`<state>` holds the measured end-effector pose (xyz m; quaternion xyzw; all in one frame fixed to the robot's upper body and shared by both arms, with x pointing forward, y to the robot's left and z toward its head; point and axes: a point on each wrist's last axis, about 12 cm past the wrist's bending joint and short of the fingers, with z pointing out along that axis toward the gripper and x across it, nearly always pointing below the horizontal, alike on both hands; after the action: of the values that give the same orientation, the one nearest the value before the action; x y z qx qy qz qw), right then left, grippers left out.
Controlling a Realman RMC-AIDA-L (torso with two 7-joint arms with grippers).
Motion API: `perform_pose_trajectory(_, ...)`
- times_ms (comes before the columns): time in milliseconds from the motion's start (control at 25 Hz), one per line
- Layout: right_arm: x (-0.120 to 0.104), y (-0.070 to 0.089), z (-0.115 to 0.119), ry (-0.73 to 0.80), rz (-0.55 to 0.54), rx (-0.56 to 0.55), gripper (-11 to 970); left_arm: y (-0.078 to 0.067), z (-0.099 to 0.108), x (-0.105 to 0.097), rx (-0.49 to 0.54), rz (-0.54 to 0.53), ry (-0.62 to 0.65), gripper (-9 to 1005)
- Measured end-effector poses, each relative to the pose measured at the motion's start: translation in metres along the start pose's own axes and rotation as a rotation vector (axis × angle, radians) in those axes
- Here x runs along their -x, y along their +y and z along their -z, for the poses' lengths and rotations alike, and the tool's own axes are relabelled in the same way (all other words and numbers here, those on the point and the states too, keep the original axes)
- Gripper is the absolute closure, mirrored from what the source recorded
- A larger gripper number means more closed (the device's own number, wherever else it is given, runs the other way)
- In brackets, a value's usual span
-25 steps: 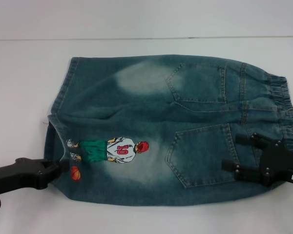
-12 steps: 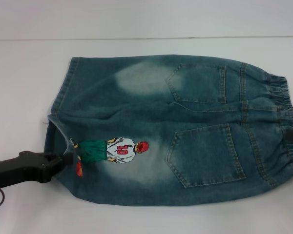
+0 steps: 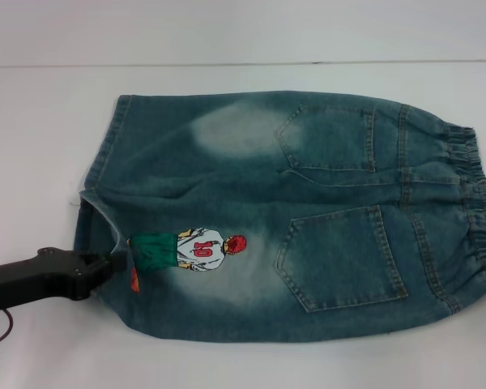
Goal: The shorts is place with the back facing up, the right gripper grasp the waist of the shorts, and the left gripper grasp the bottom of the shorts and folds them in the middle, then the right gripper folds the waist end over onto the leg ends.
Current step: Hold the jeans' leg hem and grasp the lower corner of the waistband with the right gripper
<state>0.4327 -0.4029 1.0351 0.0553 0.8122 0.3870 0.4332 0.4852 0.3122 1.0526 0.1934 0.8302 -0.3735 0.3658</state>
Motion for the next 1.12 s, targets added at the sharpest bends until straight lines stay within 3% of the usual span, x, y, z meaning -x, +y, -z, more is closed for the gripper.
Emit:
perform_pose_trajectory(720, -0.006, -0.004, -0.009, 0.066, -0.056, -0.046, 31, -0.001, -0.001, 0.002, -0.014, -0.001, 0.002, 945)
perform_pose_trajectory(1120, -0.007, 0.002, -0.015, 0.104, -0.053, 0.001, 33, -0.003, -0.003, 0.004, -0.033, -0.004, -0.001, 944)
